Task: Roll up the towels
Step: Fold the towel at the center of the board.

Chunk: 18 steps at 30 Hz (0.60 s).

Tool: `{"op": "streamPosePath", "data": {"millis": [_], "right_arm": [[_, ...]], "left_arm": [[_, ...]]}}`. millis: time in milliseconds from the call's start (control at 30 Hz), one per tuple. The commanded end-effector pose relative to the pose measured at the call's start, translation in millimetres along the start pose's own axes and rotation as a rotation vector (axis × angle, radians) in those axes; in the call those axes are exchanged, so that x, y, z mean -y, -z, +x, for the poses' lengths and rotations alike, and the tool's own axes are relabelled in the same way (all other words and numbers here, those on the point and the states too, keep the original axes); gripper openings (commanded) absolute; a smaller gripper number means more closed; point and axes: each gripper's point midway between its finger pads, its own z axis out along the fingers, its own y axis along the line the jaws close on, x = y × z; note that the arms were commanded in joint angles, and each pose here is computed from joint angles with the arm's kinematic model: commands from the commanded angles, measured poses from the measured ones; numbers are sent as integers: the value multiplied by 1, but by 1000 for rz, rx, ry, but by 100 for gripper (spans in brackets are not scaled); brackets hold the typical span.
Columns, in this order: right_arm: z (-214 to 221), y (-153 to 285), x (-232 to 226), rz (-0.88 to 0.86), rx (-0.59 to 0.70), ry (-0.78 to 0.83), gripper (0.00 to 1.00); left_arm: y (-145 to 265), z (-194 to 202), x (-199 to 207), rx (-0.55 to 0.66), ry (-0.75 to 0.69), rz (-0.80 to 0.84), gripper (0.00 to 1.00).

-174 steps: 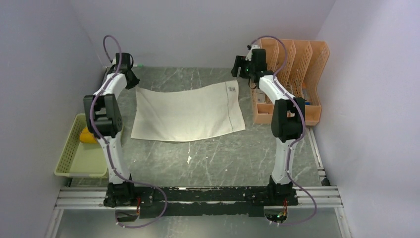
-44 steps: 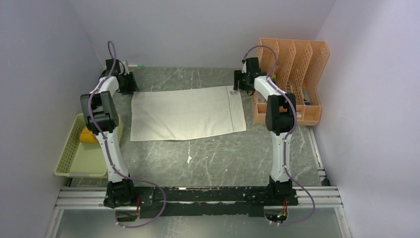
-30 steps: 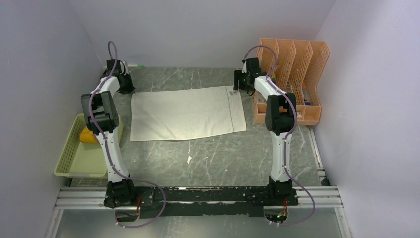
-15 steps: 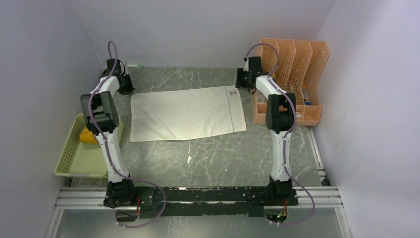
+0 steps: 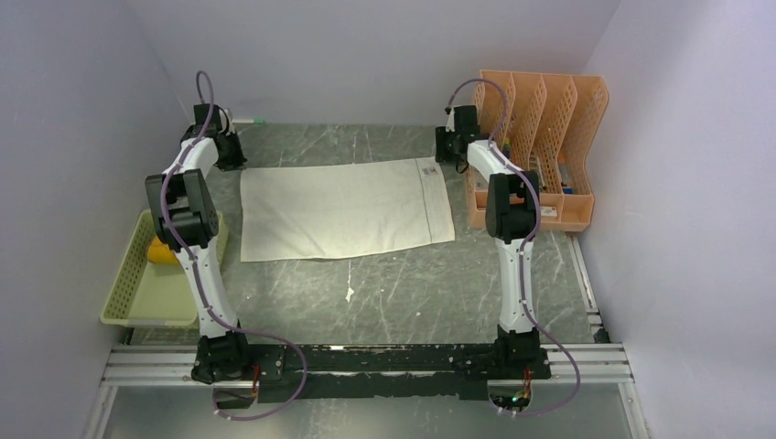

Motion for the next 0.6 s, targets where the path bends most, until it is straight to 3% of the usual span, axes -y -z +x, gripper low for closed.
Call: {"op": "streamPosePath", "data": {"millis": [0, 367, 567], "right_arm": [[15, -12, -1, -7, -30, -6, 46], [13, -12, -36, -157, 2, -20, 44], [20, -16, -35, -129, -20, 7, 41]], "left_arm": [[29, -34, 1, 83, -24, -18, 7], [29, -32, 2, 81, -26, -12, 7], [31, -32, 1, 80, -32, -17, 7]]}}
